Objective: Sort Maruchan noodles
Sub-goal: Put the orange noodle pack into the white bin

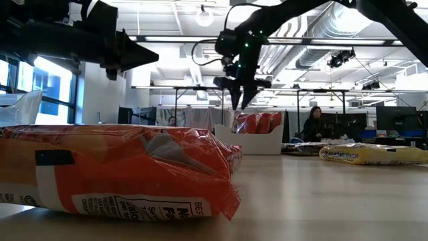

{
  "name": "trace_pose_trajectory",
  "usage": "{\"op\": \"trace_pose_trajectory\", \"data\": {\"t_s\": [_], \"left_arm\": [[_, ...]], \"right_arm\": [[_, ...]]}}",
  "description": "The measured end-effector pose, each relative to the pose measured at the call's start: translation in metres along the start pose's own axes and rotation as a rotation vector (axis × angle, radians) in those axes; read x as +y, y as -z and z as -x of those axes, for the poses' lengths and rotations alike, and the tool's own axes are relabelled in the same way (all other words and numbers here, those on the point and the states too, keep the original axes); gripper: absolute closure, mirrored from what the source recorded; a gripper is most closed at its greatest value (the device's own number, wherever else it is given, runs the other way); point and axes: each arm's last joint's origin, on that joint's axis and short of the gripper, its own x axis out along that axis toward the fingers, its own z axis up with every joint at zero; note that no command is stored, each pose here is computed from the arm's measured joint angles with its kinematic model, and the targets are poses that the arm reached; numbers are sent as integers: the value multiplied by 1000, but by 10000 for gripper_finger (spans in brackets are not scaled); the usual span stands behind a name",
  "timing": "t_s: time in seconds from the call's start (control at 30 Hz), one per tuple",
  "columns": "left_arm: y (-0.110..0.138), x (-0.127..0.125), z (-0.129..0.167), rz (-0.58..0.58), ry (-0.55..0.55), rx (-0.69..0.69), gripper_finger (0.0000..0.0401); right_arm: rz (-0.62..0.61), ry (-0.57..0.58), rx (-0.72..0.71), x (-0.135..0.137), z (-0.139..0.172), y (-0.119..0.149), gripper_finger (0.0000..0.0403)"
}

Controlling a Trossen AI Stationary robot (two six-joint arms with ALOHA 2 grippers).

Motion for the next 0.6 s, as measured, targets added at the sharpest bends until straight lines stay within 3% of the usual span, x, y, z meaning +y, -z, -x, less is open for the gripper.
{"op": "trace_pose_trajectory", "data": {"t_s": [0.23,0.6], "left_arm": [[0,0,0,-1,0,3,398],[1,0,0,-4,-1,7,398]], "right_arm": [[217,-73,-21,16,0,3,391],[221,4,48,9,-33,7,398]]}}
